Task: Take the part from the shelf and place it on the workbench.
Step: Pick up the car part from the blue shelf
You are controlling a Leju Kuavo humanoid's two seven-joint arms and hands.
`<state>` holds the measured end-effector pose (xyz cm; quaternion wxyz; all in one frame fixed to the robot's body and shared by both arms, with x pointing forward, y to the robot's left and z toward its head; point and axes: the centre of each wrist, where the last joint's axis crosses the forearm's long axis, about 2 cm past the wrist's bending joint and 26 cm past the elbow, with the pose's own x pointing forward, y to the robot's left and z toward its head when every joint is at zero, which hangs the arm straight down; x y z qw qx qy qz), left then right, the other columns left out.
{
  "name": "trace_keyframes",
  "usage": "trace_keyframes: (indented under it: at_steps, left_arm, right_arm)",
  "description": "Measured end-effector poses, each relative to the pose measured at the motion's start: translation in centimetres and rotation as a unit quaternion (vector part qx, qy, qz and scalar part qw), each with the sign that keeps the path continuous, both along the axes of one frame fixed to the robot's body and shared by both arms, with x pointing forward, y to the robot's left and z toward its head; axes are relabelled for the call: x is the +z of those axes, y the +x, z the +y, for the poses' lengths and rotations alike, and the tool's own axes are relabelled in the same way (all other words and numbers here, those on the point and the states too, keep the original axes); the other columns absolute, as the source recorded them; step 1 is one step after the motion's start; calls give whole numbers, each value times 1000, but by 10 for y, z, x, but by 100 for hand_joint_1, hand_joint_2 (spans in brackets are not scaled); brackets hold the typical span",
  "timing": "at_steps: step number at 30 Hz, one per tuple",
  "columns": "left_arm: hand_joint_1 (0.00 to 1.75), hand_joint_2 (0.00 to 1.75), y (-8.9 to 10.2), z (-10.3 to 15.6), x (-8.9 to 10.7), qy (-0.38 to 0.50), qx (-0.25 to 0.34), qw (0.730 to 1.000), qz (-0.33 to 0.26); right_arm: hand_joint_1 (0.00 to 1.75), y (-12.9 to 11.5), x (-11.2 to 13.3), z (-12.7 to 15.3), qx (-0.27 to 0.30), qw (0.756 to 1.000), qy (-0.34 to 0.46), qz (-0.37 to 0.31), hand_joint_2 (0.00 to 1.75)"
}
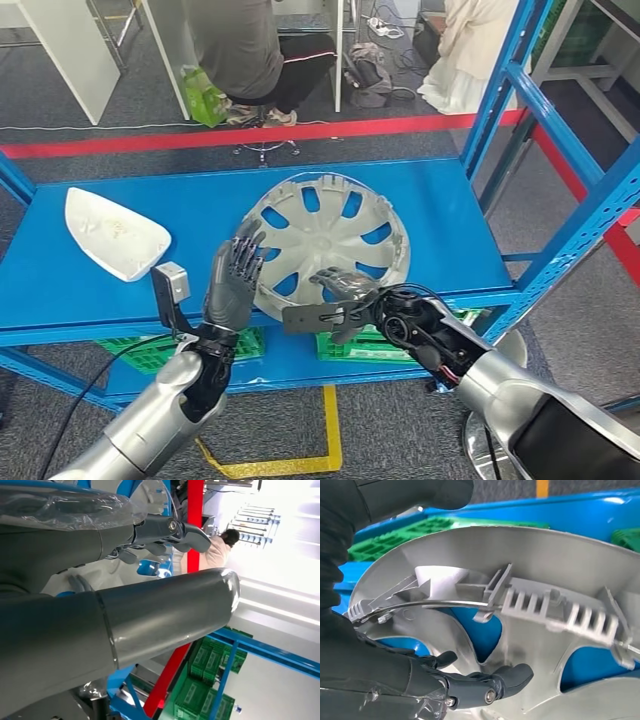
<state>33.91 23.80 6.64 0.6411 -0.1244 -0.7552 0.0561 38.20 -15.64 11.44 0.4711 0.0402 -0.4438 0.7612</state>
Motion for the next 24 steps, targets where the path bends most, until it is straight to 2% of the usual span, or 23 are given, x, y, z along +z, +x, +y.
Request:
trace_keyframes:
  at_steps: [16, 17, 20, 21, 24]
  left_arm:
    - [0, 0, 1, -5, 2, -6, -1, 1000, -1]
    - [0, 0, 1, -5, 2, -6, -2, 1000, -1]
    - [0, 0, 1, -5, 2, -6, -2, 1000, -1]
    - [0, 0, 1, -5, 2, -6, -2, 1000, -1]
    - [0, 0, 1, -5, 2, -6, -2, 1000, -1]
  right_arm:
    - [0, 1, 1, 0, -18, 1000, 17, 15, 175]
    - [11, 0, 1, 0, -19, 1000, 18, 15, 175]
    - [142, 0, 1, 0, -21, 1000, 18, 10, 175]
    - [175, 0, 0, 0, -21, 1000, 17, 6, 175]
    - [175, 0, 0, 0, -22, 1000, 14, -4, 175]
